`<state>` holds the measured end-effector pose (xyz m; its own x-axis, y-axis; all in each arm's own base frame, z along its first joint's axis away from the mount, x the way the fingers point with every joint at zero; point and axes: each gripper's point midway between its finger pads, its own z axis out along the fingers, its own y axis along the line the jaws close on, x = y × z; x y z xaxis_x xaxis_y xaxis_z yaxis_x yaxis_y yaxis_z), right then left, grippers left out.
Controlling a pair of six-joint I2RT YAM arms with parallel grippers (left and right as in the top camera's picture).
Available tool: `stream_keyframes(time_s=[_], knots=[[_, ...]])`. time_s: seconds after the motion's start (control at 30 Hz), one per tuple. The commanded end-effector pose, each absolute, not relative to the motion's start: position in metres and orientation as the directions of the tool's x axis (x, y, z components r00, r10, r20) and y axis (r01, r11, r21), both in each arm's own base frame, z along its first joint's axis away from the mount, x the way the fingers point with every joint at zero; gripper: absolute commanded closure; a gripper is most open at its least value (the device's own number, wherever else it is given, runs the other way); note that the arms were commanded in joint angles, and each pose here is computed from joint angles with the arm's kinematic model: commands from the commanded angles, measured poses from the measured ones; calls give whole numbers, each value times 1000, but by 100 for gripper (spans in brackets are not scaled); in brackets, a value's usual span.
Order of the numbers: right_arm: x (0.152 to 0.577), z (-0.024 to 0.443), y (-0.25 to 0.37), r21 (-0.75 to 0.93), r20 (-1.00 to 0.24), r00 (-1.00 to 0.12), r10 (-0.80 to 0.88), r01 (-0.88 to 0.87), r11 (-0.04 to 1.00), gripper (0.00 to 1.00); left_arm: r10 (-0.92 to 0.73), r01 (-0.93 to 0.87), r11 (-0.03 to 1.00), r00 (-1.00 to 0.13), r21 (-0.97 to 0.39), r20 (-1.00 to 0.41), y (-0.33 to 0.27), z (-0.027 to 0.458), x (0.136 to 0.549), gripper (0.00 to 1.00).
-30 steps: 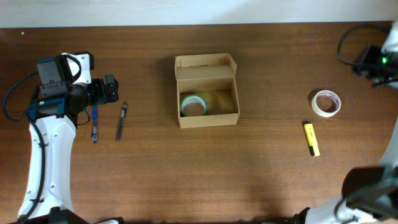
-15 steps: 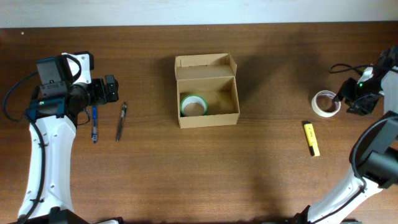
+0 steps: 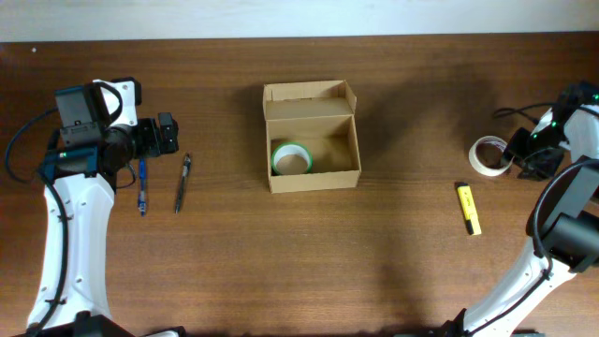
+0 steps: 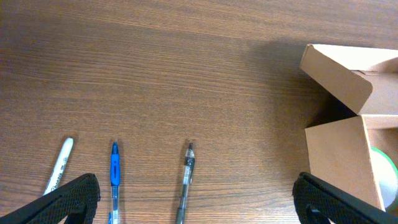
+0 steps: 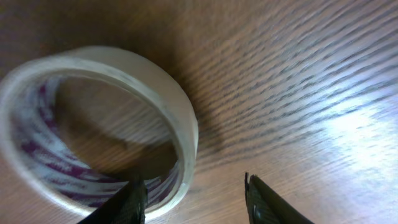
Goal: Pack container
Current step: 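Move the right gripper to the white masking tape and grasp it, then carry the white tape into the box and release it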
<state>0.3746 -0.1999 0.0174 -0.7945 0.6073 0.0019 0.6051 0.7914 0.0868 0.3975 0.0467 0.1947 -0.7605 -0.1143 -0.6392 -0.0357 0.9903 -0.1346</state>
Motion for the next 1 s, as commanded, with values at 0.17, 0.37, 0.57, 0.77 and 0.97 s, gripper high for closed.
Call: stream_keyframes(time_s=[0.17, 0.37, 0.57, 0.77, 0.97], knots=[[360, -11, -198, 62, 41, -787, 615, 616, 785, 68, -96, -13, 991, -755, -132, -648, 46, 199, 401, 1], [364, -2, -187, 126, 61, -787, 614, 616, 777, 96, -96, -13, 991, -755, -132, -648, 46, 199, 401, 1], [402, 73, -155, 316, -38, -823, 567, 528, 788, 96, -96, -13, 991, -755, -132, -648, 46, 199, 401, 1], [438, 224, -71, 388, -370, -878, 304, 152, 909, 96, -96, -13, 991, -755, -132, -648, 46, 199, 401, 1], [432, 323, 75, 156, -647, -736, -200, -385, 910, 96, -96, -13, 991, -755, -132, -648, 46, 199, 401, 1]])
